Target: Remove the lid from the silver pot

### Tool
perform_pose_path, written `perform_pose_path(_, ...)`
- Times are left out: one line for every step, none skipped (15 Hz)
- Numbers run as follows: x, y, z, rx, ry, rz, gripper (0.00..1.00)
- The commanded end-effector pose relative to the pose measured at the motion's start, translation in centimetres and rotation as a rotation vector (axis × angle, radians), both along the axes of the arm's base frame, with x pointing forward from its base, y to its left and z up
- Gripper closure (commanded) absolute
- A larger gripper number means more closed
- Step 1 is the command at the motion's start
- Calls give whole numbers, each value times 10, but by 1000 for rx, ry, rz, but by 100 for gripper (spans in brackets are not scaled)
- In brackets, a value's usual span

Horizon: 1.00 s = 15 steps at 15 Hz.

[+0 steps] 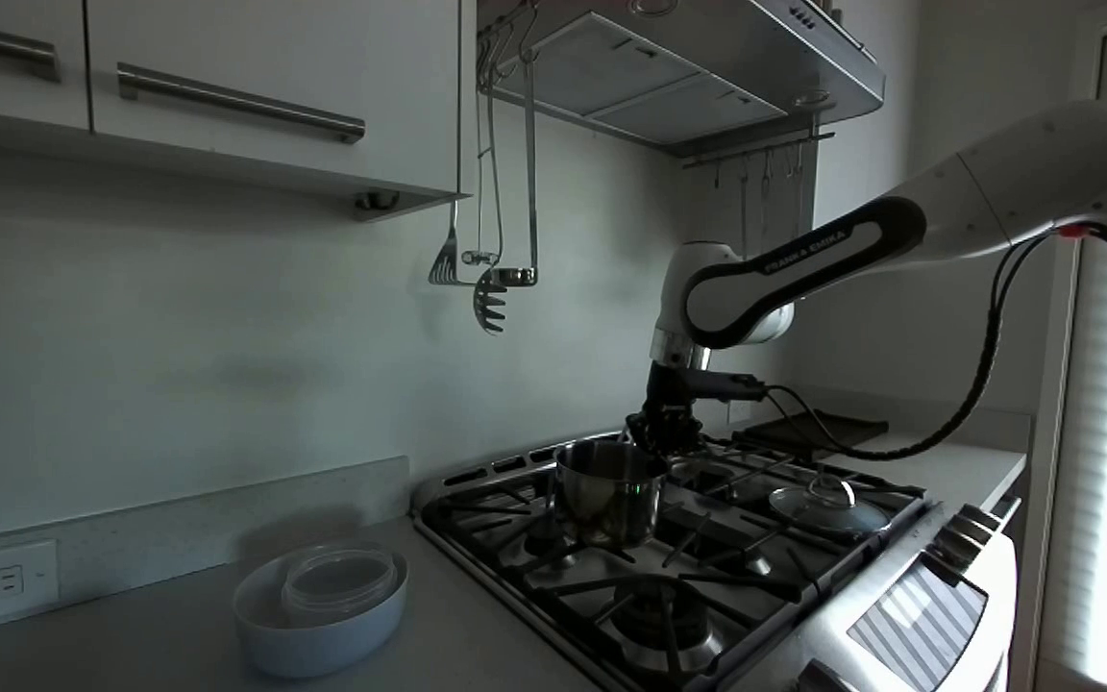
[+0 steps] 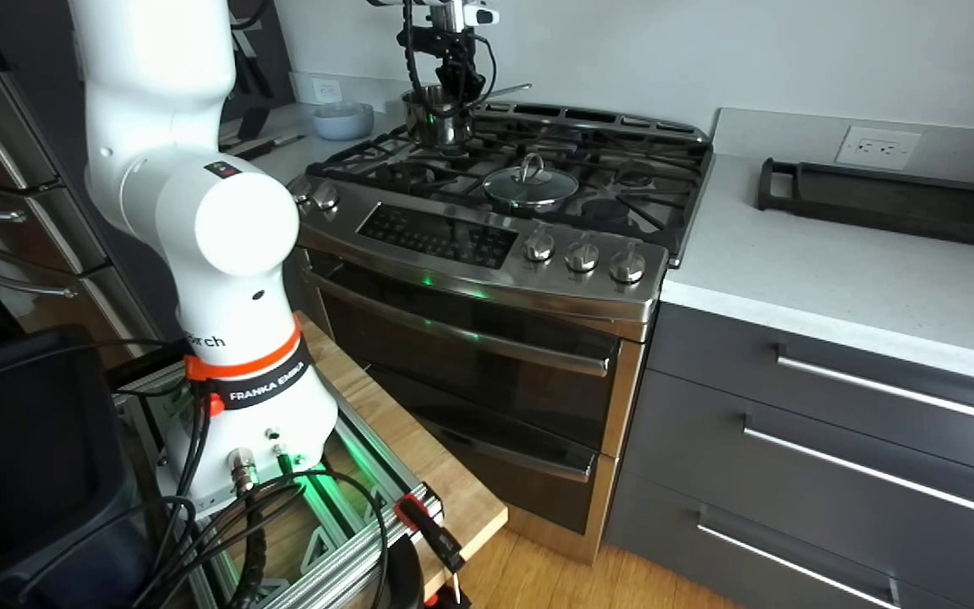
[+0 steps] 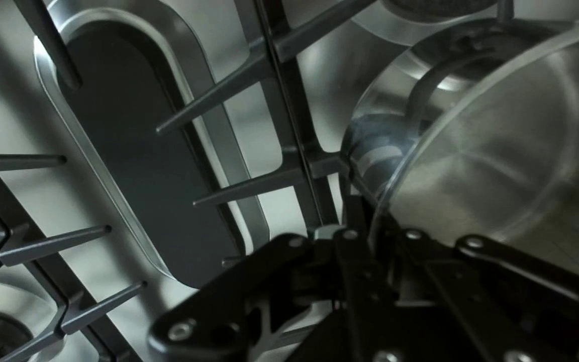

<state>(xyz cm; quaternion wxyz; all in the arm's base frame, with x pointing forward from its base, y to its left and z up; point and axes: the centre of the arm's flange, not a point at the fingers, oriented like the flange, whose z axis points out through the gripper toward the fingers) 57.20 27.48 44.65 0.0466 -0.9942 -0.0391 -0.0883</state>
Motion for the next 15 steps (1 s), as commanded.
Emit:
perform_pose_path(0,0,0,0,0,2,93)
perform_pose_path(0,0,0,0,-1,4,93)
perform_pose_path(1,0,0,0,-1,4,93)
perform_pose_path(1,1,0,-1,-1,5,93)
perform_pose_path(1,1,0,-1,-1,5,93)
perform_pose_path(1,1,0,-1,-1,5,93)
perform_pose_path(7,4,-1,0,-8,9,98)
perform_pose_path(14,7,-1,9,-16,30,98)
perform_pose_path(20,8,-1,7,-19,45,98)
perform_pose_path(28,10,-1,1,-20,67,98)
perform_pose_path(35,12,0,-5,-22,86,98)
perform_pose_path(40,13,0,-3,-25,103,98)
perform_pose_path(46,13,0,-6,-24,121,98)
perform_pose_path(50,14,-1,-5,-23,130,98)
perform_pose_path(53,15,-3,-3,-20,140,98)
